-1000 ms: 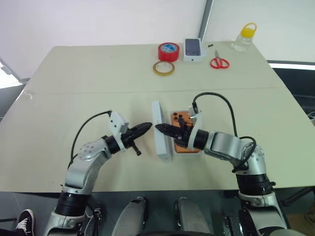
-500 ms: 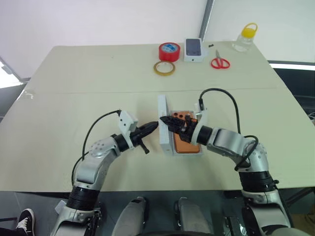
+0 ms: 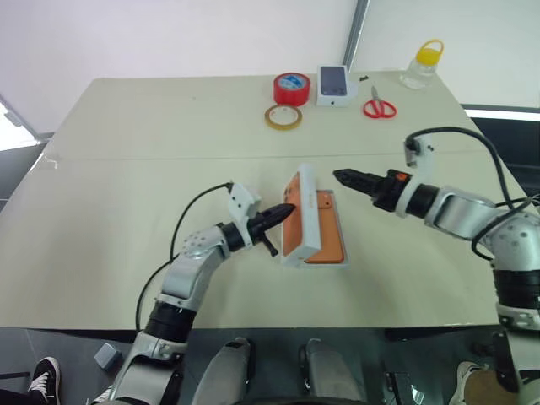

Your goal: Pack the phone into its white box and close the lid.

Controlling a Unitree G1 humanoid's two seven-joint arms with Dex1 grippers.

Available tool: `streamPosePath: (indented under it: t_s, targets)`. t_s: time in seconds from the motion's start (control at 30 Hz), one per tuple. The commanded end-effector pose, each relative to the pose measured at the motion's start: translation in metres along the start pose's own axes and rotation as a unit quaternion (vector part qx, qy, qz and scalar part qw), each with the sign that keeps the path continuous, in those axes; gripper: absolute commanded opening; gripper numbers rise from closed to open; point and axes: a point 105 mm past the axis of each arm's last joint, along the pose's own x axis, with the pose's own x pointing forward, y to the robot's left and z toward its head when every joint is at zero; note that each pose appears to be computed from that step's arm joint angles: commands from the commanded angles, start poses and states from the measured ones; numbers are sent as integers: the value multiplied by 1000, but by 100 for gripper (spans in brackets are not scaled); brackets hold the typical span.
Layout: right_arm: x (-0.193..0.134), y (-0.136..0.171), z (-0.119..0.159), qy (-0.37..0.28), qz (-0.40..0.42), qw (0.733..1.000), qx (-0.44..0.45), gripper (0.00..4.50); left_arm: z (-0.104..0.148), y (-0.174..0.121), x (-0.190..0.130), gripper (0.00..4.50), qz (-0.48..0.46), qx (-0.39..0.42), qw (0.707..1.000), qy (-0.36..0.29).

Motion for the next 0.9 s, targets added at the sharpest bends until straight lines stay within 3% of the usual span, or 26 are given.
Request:
streamPosePath:
  t_s: [0.03,0.07,0.13,0.37,0.6,0.9]
  targets:
    - [2,-10,3,-7,-28,997,-71,447,8,-10,16,0,-26,11,999,-15]
    - [3,-11,-2,1,-33,996,-88,447,9,-10,18,0,-26,10,999,-17]
    - [4,-11,-9,11,-38,991,-126,364,10,-7,18,0,-23,13,999,-19]
    - [9,-12,-28,30,-64,960,-270,4,17,20,-13,0,22,33,999,-8]
    - [15,-11,-32,37,-60,937,-341,4,15,56,-24,0,98,30,995,22]
    - [21,-8,-35,45,-56,926,-370,4,-11,54,-12,0,81,3,991,102]
